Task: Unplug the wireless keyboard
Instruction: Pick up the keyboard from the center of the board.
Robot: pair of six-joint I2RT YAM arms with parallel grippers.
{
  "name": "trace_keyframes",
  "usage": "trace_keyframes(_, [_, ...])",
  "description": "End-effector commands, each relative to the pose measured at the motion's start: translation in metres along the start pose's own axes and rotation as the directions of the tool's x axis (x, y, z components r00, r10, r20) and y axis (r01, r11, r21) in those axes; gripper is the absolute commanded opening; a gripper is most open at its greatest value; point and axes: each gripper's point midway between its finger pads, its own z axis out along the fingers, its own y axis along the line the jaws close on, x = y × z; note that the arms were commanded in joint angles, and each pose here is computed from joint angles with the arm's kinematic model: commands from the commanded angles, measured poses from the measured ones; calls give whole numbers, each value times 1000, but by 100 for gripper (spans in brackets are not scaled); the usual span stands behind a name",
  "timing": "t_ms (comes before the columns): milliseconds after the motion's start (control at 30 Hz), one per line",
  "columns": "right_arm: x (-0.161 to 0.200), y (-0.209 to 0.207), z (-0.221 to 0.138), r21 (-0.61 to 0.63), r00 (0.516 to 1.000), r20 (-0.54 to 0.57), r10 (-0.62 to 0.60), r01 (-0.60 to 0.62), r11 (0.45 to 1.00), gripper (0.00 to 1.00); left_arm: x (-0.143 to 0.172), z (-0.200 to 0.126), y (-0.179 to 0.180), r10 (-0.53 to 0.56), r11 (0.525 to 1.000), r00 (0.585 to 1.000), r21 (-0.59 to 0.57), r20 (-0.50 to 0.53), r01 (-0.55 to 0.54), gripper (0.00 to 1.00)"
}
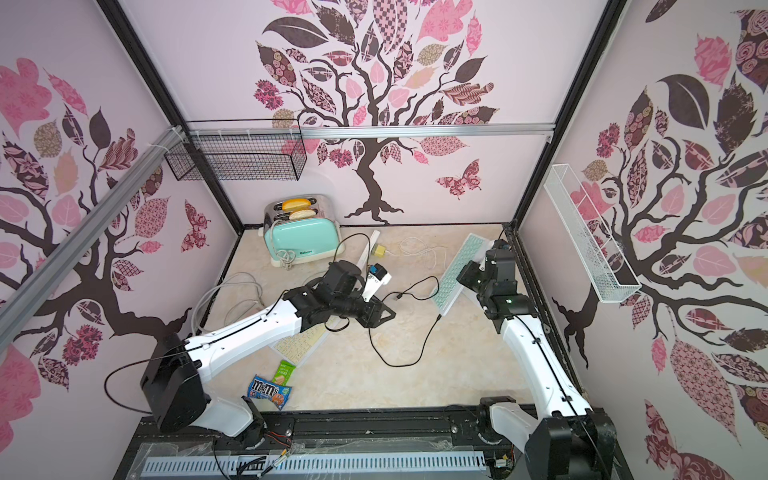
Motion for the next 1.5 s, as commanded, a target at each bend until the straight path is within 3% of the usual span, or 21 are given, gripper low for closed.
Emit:
trace_keyframes(0, [-41, 27, -30, -46, 988, 128, -86, 92, 995, 0, -3, -13, 6, -32, 999, 999, -13, 38, 33, 50])
trace_keyframes(167, [-57, 77, -50, -267, 985, 152, -85, 124, 956, 0, -12, -34, -3, -6, 1000, 998, 26, 62, 4, 51])
trace_keyframes(300, [-57, 118, -66, -472, 990, 117, -82, 128, 873, 0, -34, -57, -9, -40, 993, 990, 115, 136, 24, 54])
trace_keyframes(367, [-54, 138, -75, -579, 992, 89, -85, 121, 806, 0, -47, -69, -9, -72, 985, 982, 167, 176, 43, 55])
trace_keyframes(533, [-38, 185, -104, -832, 990, -69, -122, 10, 555, 0, -77, -103, 4, -163, 951, 950, 298, 265, 80, 62])
trace_keyframes(700, [-21, 196, -104, -885, 971, -207, -121, -133, 447, 0, -89, -119, 12, -222, 916, 934, 389, 280, 101, 71])
trace_keyframes(1033, [-4, 218, -88, -892, 927, -344, -151, -273, 359, 0, -94, -130, -7, -250, 853, 931, 516, 267, 81, 71])
trace_keyframes(1233, [19, 234, -88, -904, 900, -356, -252, -264, 336, 0, -94, -134, -15, -248, 827, 937, 558, 245, 73, 56])
trace_keyframes(1467, [26, 247, -92, -920, 885, -346, -310, -256, 296, 0, -94, -138, -19, -257, 817, 937, 570, 235, 81, 14])
